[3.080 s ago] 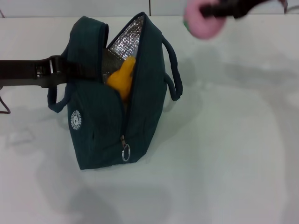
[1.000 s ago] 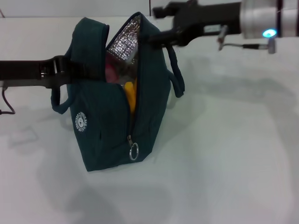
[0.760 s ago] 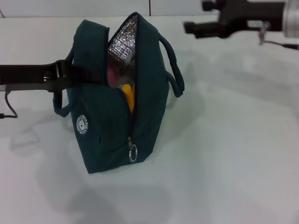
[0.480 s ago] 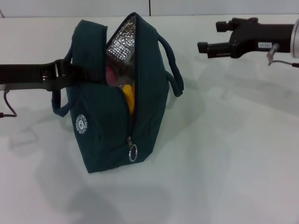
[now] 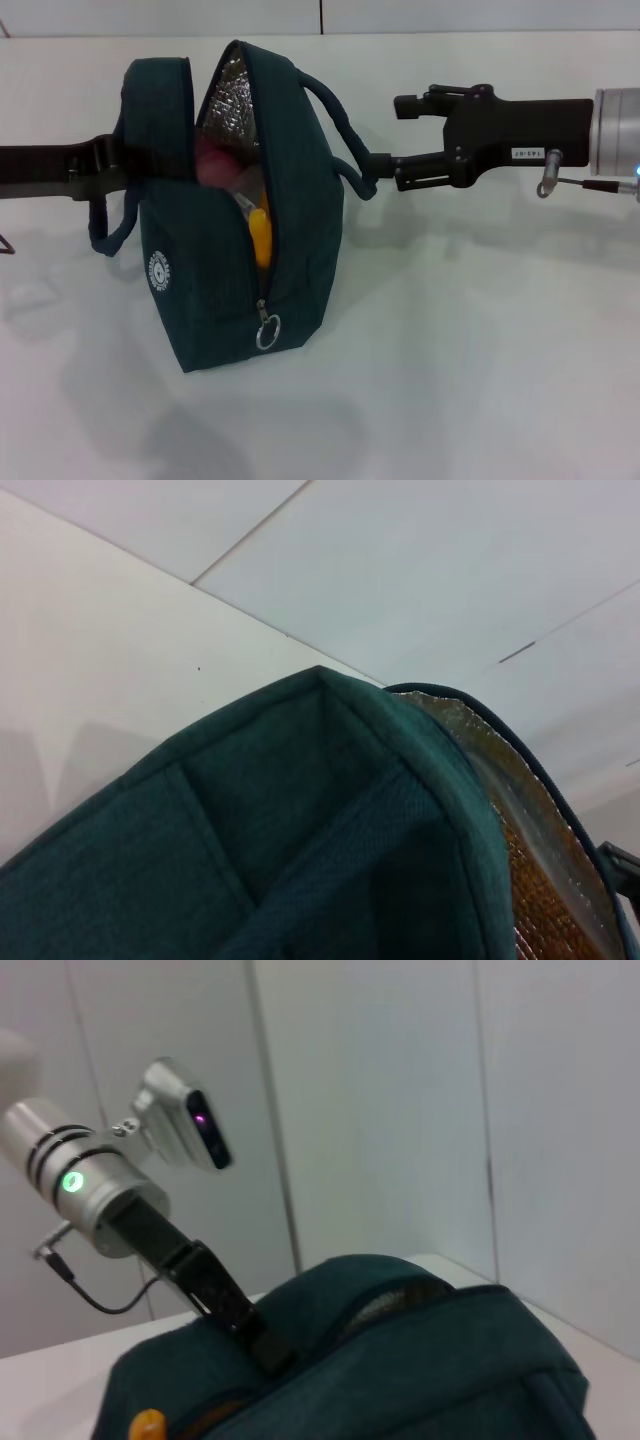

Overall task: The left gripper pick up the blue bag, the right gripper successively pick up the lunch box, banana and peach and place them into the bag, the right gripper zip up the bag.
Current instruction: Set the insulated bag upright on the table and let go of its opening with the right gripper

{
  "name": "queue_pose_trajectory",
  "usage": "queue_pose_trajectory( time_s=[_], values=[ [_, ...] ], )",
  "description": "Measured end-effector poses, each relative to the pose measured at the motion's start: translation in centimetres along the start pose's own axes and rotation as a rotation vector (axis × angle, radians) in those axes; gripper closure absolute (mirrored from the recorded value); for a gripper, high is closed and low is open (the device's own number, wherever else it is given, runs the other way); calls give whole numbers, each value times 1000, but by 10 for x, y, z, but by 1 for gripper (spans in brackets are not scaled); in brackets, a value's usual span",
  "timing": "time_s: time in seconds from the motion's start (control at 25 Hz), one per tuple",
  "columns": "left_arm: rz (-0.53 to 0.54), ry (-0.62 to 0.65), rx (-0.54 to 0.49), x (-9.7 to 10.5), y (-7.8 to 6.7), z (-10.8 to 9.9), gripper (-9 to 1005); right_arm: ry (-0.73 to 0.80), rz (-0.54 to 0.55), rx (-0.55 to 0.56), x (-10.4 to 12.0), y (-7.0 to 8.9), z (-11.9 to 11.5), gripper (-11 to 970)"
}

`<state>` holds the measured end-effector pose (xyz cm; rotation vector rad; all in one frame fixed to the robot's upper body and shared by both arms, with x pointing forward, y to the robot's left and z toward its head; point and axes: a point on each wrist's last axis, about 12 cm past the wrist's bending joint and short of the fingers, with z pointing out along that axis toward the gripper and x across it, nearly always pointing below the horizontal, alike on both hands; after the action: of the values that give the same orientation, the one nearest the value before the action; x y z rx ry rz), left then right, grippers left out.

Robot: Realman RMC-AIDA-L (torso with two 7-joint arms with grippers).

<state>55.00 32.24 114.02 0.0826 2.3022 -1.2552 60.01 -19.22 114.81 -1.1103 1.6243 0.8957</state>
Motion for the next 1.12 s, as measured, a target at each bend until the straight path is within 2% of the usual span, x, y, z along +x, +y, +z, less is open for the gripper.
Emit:
queue_pose_trajectory(
  time_s=[0.44, 0.72, 1.12],
  values=[
    [7, -2, 10, -1, -2, 2, 961, 43, -41, -69, -4, 8, 19, 82],
    [8, -3, 13, -2, -2, 3, 961, 75, -50, -43, -1, 5, 30, 84],
    [8, -5, 11, -2, -2, 2, 961, 80, -65, -36, 0, 5, 29, 90]
  ],
)
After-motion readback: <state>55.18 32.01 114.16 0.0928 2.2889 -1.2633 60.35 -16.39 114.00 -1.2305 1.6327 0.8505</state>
